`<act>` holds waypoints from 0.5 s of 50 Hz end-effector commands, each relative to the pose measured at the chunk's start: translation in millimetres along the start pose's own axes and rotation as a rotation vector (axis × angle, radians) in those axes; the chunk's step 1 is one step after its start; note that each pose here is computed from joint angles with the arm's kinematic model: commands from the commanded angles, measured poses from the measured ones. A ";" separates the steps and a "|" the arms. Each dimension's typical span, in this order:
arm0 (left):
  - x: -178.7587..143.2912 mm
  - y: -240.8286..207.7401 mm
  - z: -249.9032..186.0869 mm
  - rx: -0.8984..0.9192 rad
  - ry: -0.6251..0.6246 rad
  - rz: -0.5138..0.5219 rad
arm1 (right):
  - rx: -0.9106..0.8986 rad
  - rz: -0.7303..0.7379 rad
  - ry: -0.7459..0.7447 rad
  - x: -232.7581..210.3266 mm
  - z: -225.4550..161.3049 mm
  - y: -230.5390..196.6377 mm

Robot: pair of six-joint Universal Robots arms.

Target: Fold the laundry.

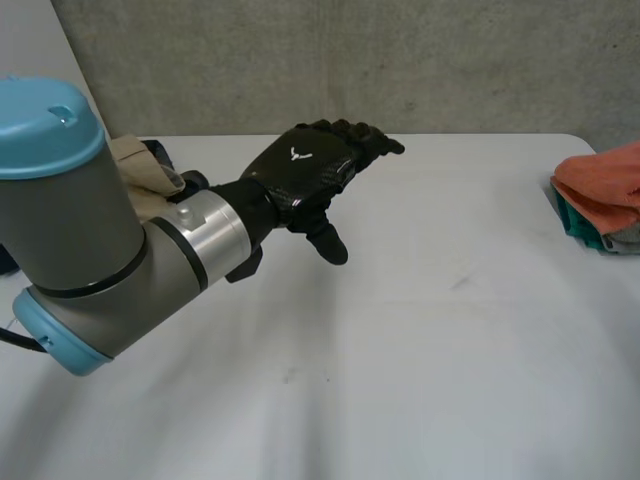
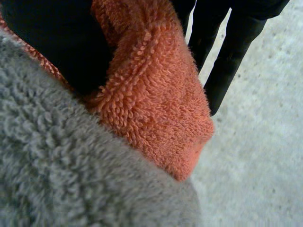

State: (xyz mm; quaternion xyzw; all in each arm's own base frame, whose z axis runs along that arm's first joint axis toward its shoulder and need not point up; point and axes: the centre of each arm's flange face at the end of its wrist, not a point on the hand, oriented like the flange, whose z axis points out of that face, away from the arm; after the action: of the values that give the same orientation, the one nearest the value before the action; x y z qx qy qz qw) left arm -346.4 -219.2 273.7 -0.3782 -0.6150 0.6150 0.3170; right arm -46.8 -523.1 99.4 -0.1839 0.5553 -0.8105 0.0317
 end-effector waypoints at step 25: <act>24.2 -19.2 -7.7 0.045 0.049 0.012 | -0.351 -0.213 0.318 32.6 -30.4 -94.7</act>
State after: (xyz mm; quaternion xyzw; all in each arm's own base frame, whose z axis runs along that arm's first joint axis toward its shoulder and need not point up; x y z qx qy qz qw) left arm -353.3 -200.9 281.6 -0.3884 -0.6016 0.6147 0.3309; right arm -62.8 -484.3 165.2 -0.1074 0.6365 -0.7599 -0.0768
